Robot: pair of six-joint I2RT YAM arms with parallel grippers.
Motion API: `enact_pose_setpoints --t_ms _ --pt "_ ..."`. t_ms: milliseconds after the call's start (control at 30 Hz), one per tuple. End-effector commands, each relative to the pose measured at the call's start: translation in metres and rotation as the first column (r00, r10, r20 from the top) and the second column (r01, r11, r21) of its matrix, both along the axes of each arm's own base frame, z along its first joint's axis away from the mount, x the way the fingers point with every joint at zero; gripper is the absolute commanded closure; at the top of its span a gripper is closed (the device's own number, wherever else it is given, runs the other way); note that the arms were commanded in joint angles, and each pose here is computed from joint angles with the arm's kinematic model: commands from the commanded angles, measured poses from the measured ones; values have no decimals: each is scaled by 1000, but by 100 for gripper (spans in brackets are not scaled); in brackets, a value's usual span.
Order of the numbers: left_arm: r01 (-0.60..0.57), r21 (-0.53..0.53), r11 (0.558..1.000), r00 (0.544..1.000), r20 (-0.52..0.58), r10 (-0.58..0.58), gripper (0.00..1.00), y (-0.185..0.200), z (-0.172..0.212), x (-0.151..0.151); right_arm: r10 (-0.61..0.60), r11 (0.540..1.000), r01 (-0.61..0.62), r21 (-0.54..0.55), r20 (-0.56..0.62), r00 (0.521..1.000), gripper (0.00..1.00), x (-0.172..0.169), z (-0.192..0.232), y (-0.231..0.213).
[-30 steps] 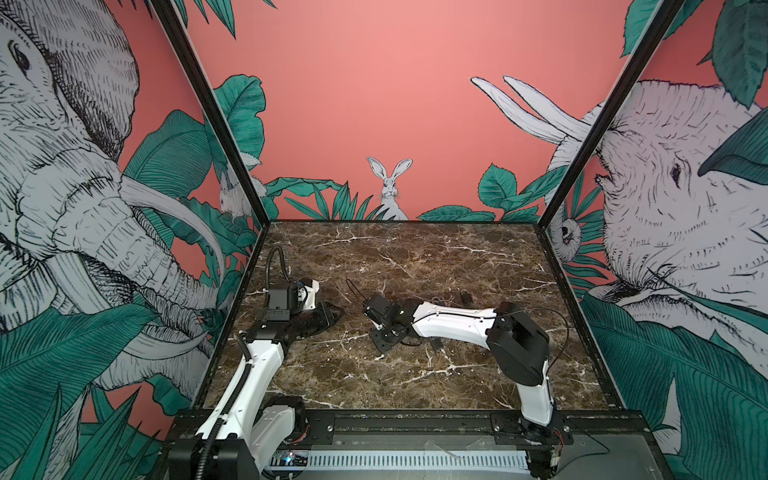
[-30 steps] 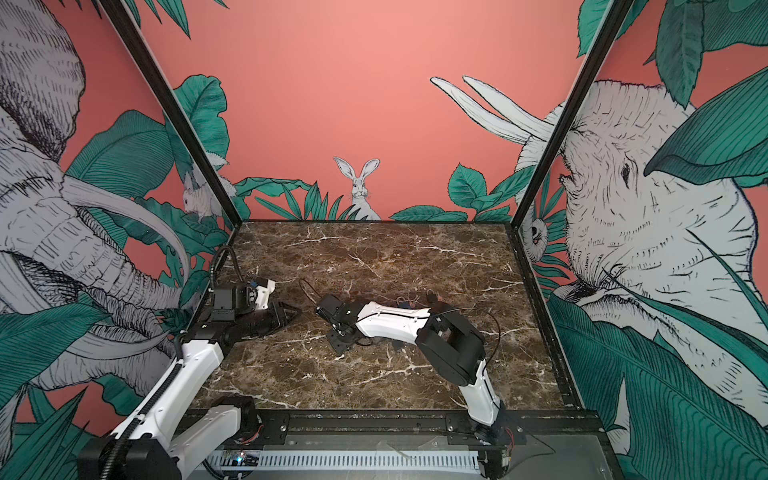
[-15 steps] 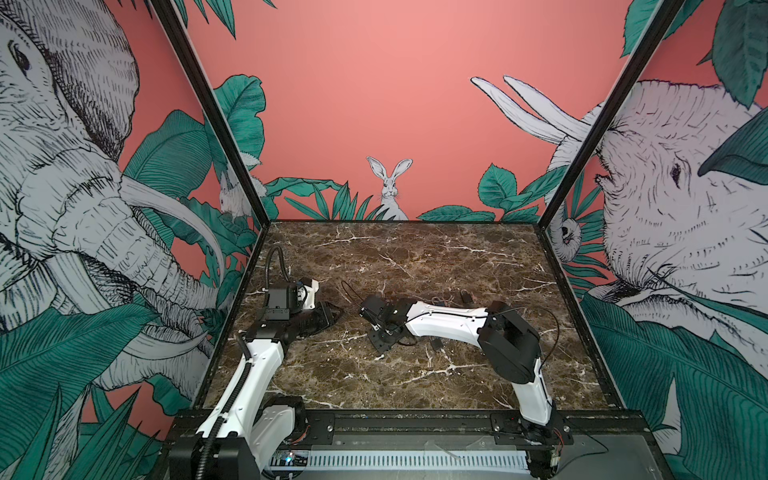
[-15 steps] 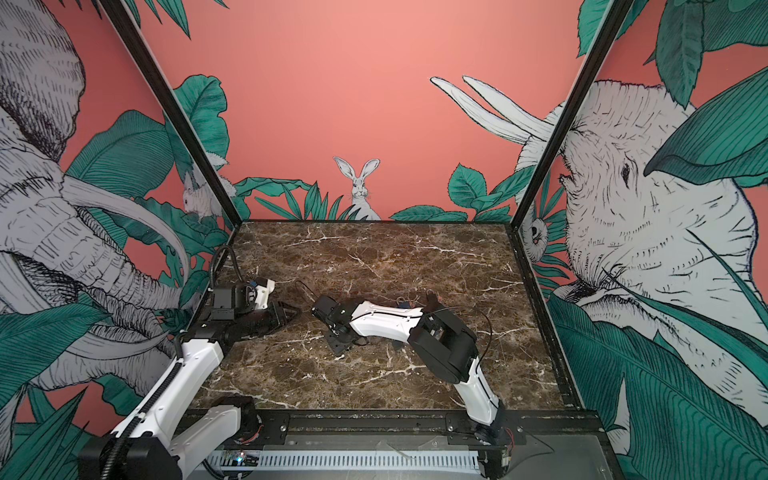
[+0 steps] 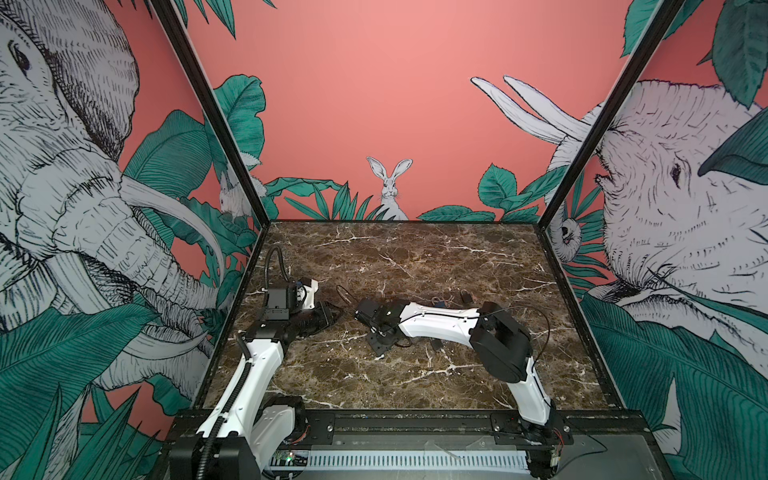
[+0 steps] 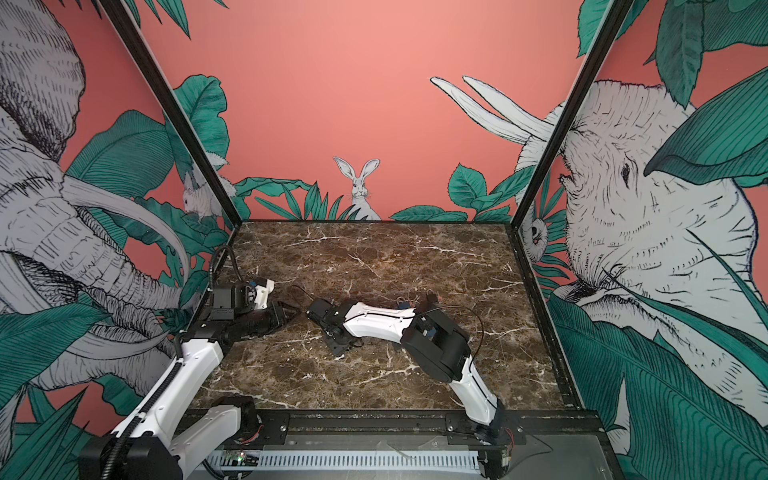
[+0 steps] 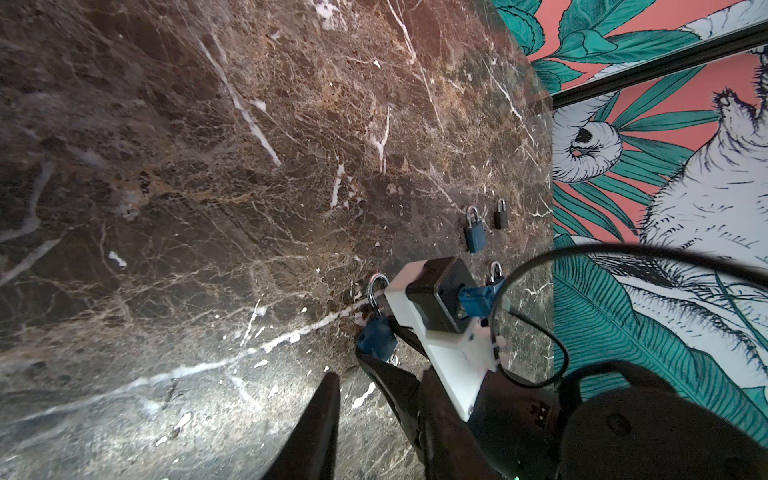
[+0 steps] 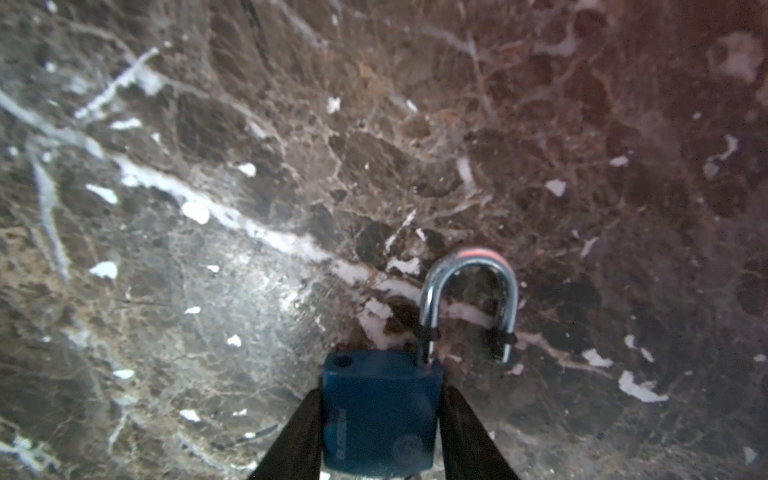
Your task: Lock with the key
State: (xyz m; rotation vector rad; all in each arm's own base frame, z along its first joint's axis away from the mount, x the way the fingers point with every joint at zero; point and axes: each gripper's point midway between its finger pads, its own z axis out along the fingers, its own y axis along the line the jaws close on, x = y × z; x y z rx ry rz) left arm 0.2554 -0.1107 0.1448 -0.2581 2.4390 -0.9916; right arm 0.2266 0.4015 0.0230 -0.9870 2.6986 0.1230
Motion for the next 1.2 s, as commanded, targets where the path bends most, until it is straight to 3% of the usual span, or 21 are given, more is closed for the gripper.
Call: enact_pose_setpoints --t_ms 0,300,500,833,1000,1167 --pt "5 -5 1000 999 34 -5 65 1 10 1 -24 997 25 -68 12 1000 57 0 -10 -9" --pt "3 -5 1000 999 34 -2 65 1 10 0 -33 995 34 -90 13 999 58 1 -14 -11" --pt "-3 -3 1000 999 38 3 65 3 11 0 -25 996 26 -88 15 1000 75 0 -9 -11" --pt "68 -14 998 996 62 -67 71 -5 20 -7 18 997 -21 70 38 999 82 -6 50 -6" --pt "120 -96 988 992 51 -116 71 -19 18 -13 62 989 -69 130 58 996 83 -11 80 -9" --pt "211 -110 971 977 53 -206 67 -45 18 -21 102 975 -117 191 85 991 83 -16 108 -10"
